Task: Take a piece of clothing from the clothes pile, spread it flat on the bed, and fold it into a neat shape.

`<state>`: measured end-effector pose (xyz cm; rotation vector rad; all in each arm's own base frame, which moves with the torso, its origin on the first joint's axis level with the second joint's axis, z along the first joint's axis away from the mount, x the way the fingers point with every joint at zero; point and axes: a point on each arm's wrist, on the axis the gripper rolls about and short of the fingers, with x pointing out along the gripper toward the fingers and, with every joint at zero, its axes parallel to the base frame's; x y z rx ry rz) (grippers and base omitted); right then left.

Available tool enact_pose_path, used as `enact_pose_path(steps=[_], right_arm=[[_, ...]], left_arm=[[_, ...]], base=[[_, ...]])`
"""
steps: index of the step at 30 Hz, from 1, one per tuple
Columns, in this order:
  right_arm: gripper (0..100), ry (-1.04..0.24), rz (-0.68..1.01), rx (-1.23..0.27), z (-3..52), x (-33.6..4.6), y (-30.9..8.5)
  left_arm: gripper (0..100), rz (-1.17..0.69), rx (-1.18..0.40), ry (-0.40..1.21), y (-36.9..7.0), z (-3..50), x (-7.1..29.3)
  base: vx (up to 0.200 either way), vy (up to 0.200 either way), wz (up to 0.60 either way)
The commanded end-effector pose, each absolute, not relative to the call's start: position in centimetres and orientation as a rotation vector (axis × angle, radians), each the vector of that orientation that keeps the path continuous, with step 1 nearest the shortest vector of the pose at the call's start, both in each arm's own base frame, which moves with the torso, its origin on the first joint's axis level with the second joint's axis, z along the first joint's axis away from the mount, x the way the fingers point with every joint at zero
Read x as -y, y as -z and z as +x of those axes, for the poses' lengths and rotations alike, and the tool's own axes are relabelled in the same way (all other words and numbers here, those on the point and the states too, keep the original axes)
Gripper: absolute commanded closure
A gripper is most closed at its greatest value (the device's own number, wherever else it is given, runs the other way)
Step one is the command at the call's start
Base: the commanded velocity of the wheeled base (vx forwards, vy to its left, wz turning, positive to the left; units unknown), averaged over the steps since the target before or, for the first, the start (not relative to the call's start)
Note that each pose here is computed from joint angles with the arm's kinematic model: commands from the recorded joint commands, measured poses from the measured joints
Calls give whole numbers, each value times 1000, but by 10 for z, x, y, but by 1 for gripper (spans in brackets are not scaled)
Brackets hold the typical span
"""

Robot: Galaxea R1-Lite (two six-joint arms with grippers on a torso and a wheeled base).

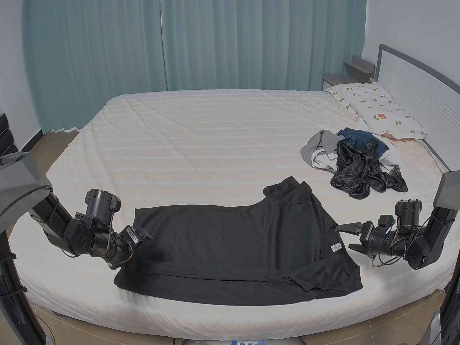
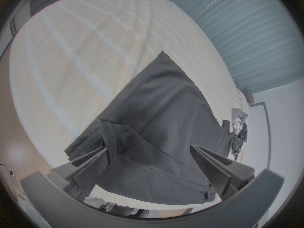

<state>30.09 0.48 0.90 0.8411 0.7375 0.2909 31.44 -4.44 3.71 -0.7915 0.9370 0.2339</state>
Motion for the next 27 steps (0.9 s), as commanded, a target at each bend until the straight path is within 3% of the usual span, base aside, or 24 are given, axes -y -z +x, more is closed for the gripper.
enact_pose_path(steps=[1, 13, 19, 27], right_arm=[[0, -290, 841, -741, 301, -5, -8], [0, -291, 841, -744, 300, -5, -7], [0, -290, 840, -746, 300, -5, -7], [0, -301, 836, -753, 300, -9, -7]], left_arm=[[0, -794, -856, -269, -43, 318, 36], [0, -814, -748, -239, -77, 308, 32], [0, -788, -827, -185, -67, 299, 54], [0, -731, -1009, -172, -17, 297, 91]], base=[[0, 0, 0], [0, 0, 0], [0, 0, 0], [0, 0, 0]])
